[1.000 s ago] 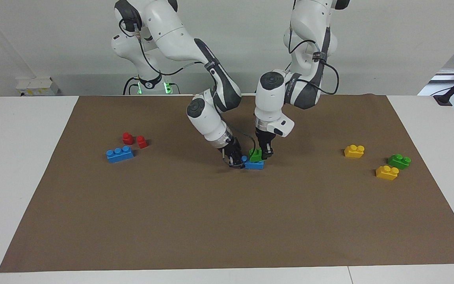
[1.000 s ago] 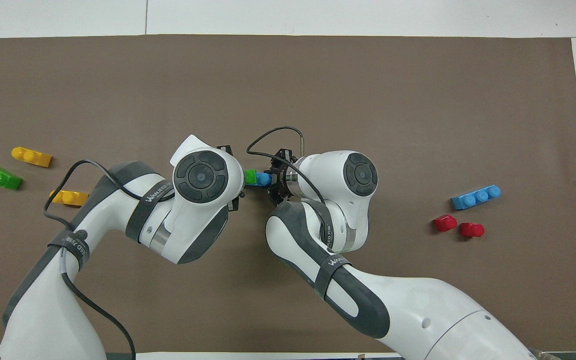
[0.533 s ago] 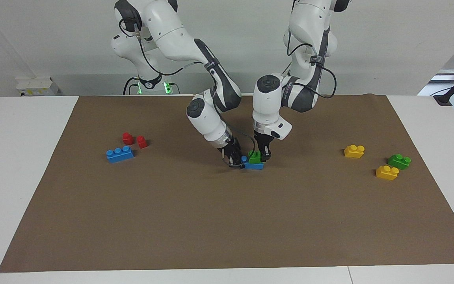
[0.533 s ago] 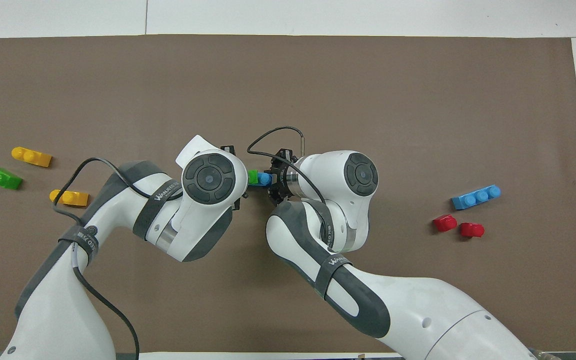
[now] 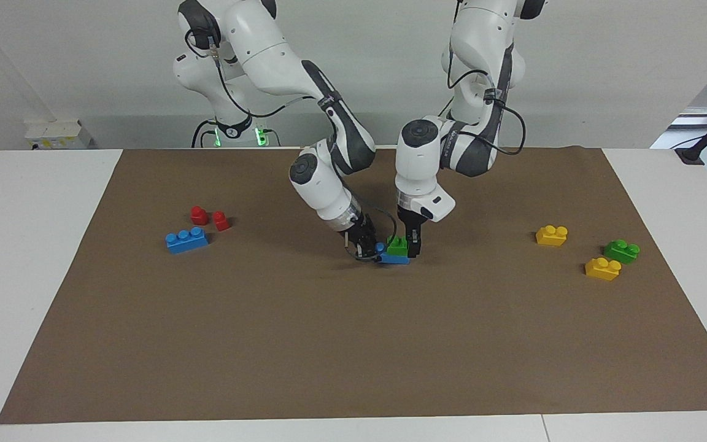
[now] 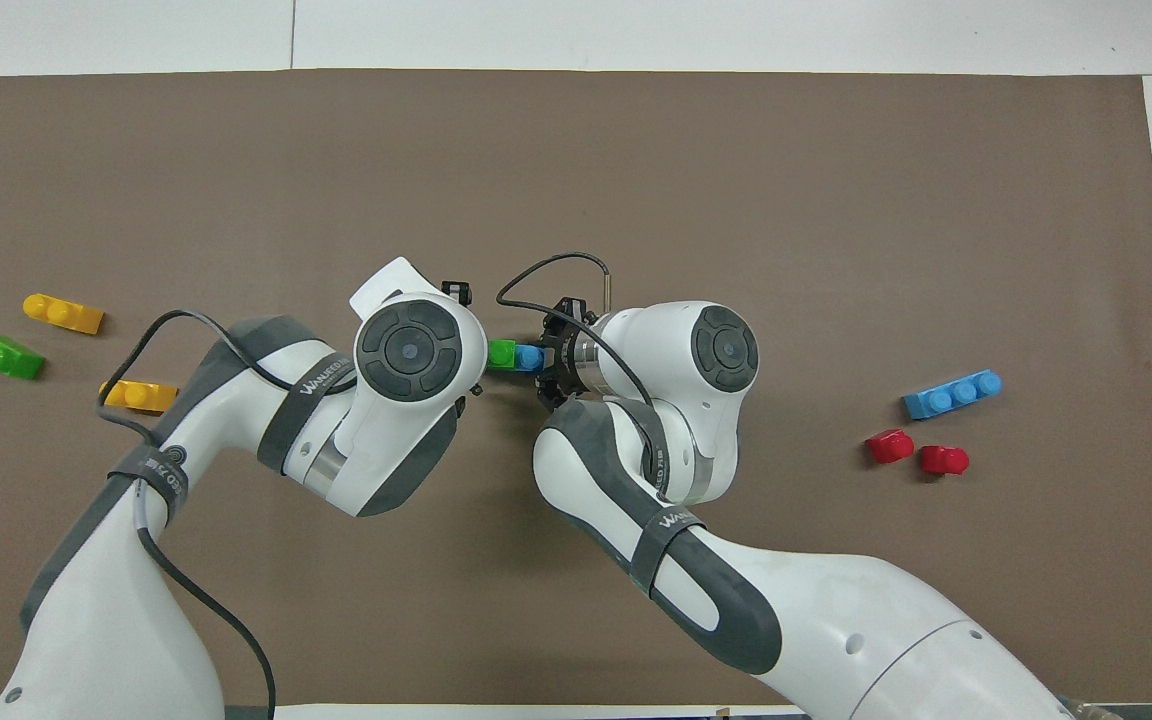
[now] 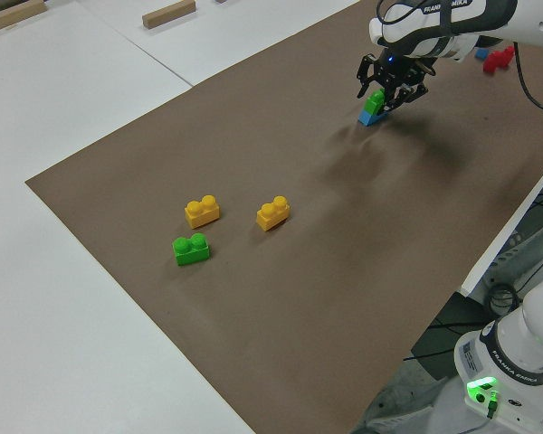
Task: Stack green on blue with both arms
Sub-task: 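Open the left gripper and withdraw while the right gripper releases and withdraws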
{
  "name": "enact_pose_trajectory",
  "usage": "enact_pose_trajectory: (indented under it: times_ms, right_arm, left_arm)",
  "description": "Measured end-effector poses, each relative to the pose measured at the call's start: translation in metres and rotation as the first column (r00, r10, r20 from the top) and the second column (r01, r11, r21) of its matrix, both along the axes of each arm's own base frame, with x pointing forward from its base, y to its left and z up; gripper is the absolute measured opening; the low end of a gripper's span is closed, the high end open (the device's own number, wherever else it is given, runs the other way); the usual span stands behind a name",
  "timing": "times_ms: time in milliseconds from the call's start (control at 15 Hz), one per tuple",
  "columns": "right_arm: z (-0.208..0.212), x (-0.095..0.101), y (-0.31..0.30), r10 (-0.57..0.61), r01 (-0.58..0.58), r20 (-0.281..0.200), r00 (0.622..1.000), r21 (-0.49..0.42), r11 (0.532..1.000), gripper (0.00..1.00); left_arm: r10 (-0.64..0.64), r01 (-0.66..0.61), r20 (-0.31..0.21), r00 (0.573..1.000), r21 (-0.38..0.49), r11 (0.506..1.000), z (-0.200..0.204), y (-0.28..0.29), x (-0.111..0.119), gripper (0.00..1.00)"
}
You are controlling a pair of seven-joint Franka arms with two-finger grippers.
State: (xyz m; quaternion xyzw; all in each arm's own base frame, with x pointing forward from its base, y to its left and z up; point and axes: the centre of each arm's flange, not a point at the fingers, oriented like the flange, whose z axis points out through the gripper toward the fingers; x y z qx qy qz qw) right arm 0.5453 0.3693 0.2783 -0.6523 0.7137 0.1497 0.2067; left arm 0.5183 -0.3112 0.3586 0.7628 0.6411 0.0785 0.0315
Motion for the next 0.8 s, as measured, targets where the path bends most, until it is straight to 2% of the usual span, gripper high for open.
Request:
enact_pose_trajectory:
  times_ms: [133,333,533,667,800]
  right_arm:
    - [-0.001,0.000,-0.001,-0.002,0.002,-0.001,1.000,-0.001,1.000,0.39]
    - [-0.001,0.005,-0.008,-0.015,0.015,-0.001,1.000,-0.002,1.000,0.64]
    - [0.006,0.025,-0.032,-0.047,0.047,-0.017,0.999,0.008,0.999,0.96]
    - [0.018,0.043,-0.056,-0.068,0.069,-0.043,0.997,0.022,0.997,1.00]
    - [0.034,0.060,-0.084,-0.045,0.046,-0.043,0.998,0.026,0.999,1.00]
  left_arm:
    - [-0.040,0.040,0.006,0.999,0.015,0.999,0.023,0.027,0.014,1.00]
    - [-0.069,0.068,0.022,0.997,0.032,0.997,0.055,0.071,0.035,1.00]
    - [-0.187,0.185,0.014,0.982,0.067,0.980,0.073,0.111,0.049,1.00]
    - [-0.326,0.327,-0.027,0.945,0.101,0.940,0.080,0.133,0.054,1.00]
    - [-0.465,0.472,-0.079,0.882,0.123,0.873,0.085,0.154,0.059,1.00]
